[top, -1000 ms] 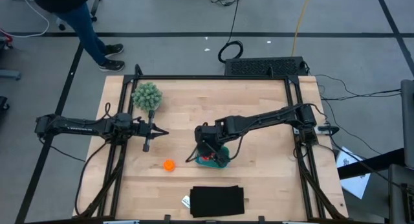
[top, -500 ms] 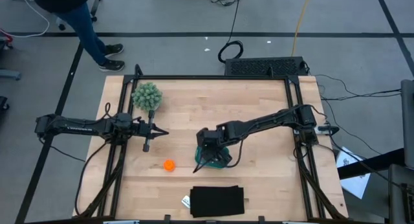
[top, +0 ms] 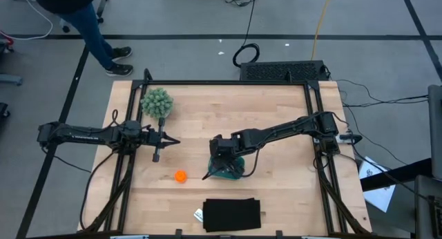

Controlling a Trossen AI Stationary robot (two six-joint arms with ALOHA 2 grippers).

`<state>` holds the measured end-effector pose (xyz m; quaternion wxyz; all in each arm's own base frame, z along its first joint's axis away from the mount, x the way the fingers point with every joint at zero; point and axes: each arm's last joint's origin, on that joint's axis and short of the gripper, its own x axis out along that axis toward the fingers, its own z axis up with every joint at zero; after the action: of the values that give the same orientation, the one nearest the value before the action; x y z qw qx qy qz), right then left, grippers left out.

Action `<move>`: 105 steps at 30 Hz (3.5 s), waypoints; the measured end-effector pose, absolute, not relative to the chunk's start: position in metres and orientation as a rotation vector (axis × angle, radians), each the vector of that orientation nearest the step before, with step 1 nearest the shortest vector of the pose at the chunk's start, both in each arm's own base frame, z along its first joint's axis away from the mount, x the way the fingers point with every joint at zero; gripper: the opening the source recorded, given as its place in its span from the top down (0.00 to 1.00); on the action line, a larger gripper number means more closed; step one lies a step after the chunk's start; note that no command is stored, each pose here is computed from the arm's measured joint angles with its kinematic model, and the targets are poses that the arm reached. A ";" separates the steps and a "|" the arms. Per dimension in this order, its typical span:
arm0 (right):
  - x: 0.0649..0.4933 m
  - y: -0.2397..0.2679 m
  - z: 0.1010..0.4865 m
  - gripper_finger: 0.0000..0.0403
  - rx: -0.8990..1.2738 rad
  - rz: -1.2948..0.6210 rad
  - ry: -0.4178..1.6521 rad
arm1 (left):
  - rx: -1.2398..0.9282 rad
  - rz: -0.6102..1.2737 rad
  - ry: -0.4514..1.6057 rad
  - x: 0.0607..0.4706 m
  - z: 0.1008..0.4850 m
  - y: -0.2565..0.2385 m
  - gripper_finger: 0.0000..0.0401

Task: Pick and placing Produce into tupperware
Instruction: Put the apple into the bin

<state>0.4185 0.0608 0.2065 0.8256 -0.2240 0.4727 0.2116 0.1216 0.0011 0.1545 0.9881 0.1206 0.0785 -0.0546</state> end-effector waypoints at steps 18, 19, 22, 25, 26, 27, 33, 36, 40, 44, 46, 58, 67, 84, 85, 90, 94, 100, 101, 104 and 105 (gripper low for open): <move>0.422 0.077 0.193 0.37 -0.492 0.421 1.023 | 0.240 -0.111 0.168 0.121 0.153 0.001 1.00; 0.422 0.077 0.192 0.37 -0.494 0.421 1.021 | 0.240 -0.111 0.168 0.121 0.153 0.001 1.00; 0.422 0.077 0.189 0.37 -0.482 0.417 1.043 | 0.240 -0.111 0.170 0.121 0.153 0.001 1.00; 0.422 0.076 0.190 0.37 -0.477 0.411 1.039 | 0.239 -0.111 0.170 0.121 0.153 0.001 1.00; 0.423 0.076 0.190 0.37 -0.476 0.408 1.034 | 0.238 -0.111 0.170 0.121 0.153 0.001 1.00; 0.423 0.075 0.191 0.37 -0.473 0.404 1.032 | 0.237 -0.111 0.169 0.121 0.153 0.001 1.00; 0.422 0.073 0.185 0.37 -0.480 0.391 1.034 | 0.237 -0.111 0.170 0.121 0.153 0.001 1.00; 0.418 0.072 0.176 0.37 -0.498 0.370 1.063 | 0.237 -0.111 0.170 0.121 0.153 0.001 1.00; 0.416 0.071 0.172 0.37 -0.499 0.370 1.072 | 0.237 -0.111 0.170 0.121 0.153 0.001 1.00; 0.417 0.071 0.172 0.37 -0.500 0.370 1.063 | 0.238 -0.111 0.169 0.121 0.153 0.001 1.00; 0.417 0.071 0.173 0.37 -0.504 0.371 1.057 | 0.238 -0.111 0.170 0.121 0.153 0.001 1.00; 0.421 0.066 0.162 0.37 -0.470 0.380 1.080 | 0.241 -0.111 0.168 0.121 0.153 0.001 1.00; 0.421 0.063 0.161 0.37 -0.446 0.364 1.087 | 0.240 -0.110 0.171 0.121 0.153 0.001 1.00; 0.419 0.060 0.158 0.28 -0.395 0.335 1.122 | 0.237 -0.110 0.171 0.121 0.153 0.001 1.00; 0.418 0.059 0.156 0.26 -0.390 0.333 1.137 | 0.237 -0.111 0.171 0.121 0.153 0.001 1.00; 0.419 0.058 0.157 0.22 -0.382 0.325 1.134 | 0.237 -0.111 0.171 0.121 0.153 0.001 1.00; 0.419 0.058 0.157 0.22 -0.378 0.321 1.134 | 0.237 -0.111 0.172 0.121 0.153 0.001 1.00; 0.419 0.058 0.157 0.22 -0.374 0.317 1.133 | 0.237 -0.111 0.172 0.121 0.153 0.001 1.00; 0.419 0.058 0.158 0.22 -0.372 0.315 1.132 | 0.237 -0.111 0.172 0.121 0.153 0.001 1.00; 0.419 0.058 0.159 0.22 -0.367 0.312 1.134 | 0.237 -0.111 0.172 0.121 0.153 0.001 1.00; 0.418 0.058 0.160 0.22 -0.366 0.310 1.132 | 0.237 -0.111 0.172 0.121 0.153 0.001 1.00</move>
<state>0.4185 0.0576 0.1601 0.8170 -0.1718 0.5309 0.1456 0.1214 0.0011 0.1532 0.9878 0.1181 0.0856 -0.0553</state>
